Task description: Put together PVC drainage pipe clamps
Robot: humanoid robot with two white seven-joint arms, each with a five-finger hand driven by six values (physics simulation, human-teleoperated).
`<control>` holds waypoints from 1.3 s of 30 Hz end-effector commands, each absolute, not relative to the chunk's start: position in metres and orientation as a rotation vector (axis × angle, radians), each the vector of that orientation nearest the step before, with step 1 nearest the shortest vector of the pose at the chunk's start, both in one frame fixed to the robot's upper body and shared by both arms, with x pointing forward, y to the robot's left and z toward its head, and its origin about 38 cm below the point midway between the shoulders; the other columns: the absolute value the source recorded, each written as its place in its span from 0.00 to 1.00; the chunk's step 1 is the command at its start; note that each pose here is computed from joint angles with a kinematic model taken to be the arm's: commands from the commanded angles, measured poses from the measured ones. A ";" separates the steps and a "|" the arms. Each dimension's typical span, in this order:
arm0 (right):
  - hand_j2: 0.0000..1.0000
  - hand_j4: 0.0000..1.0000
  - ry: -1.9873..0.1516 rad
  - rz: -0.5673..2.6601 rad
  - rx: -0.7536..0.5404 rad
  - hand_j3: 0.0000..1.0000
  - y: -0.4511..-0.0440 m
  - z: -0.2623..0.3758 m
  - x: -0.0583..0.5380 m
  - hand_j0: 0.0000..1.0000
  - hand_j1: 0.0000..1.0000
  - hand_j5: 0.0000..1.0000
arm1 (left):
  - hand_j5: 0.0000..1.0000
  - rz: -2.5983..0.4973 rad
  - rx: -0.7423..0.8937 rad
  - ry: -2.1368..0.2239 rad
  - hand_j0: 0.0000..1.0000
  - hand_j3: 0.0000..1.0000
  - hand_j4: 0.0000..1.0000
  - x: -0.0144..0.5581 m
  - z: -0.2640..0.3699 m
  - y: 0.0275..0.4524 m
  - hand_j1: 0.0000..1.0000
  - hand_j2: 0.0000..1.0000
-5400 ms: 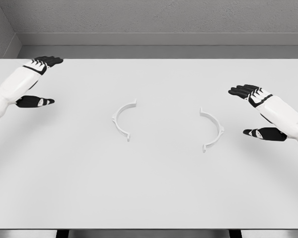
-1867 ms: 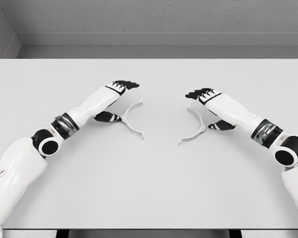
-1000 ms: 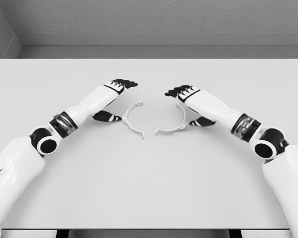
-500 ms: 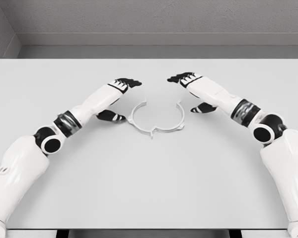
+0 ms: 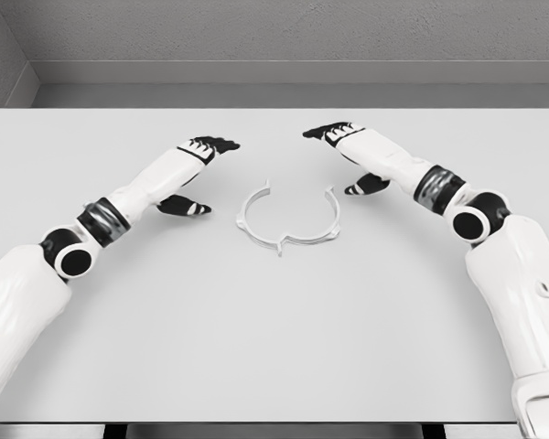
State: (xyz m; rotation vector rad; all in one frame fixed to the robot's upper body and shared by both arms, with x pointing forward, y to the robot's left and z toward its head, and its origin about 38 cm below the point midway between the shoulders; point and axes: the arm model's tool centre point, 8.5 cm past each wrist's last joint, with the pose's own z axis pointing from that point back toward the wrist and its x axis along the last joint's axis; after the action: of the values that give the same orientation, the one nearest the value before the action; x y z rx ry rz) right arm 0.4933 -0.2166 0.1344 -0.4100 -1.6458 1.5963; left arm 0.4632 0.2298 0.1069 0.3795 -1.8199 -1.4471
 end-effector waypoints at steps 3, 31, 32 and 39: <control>1.00 1.00 -1.629 1.594 -0.375 1.00 -0.209 0.124 0.494 1.00 1.00 1.00 | 1.00 -1.438 0.409 -1.811 1.00 1.00 1.00 0.465 0.112 0.244 1.00 1.00; 1.00 1.00 -1.733 1.511 -0.491 1.00 -0.228 0.181 0.515 1.00 1.00 1.00 | 1.00 -1.429 0.442 -1.797 1.00 1.00 1.00 0.471 0.117 0.257 1.00 1.00; 1.00 1.00 -1.744 1.490 -0.545 1.00 -0.247 0.196 0.515 1.00 1.00 1.00 | 1.00 -1.430 0.440 -1.798 1.00 1.00 1.00 0.470 0.116 0.256 1.00 1.00; 1.00 1.00 -1.930 1.398 -0.797 1.00 -0.370 0.280 0.393 1.00 1.00 1.00 | 1.00 -1.449 0.365 -1.821 1.00 1.00 1.00 0.466 0.105 0.221 1.00 1.00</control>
State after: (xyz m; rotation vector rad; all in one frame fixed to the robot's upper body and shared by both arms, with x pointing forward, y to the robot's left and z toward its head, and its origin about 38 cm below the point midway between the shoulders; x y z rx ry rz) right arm 0.4058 -0.3467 0.1826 -0.6334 -1.7428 1.4055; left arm 0.4679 0.2320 0.1083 0.3927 -1.8110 -1.4498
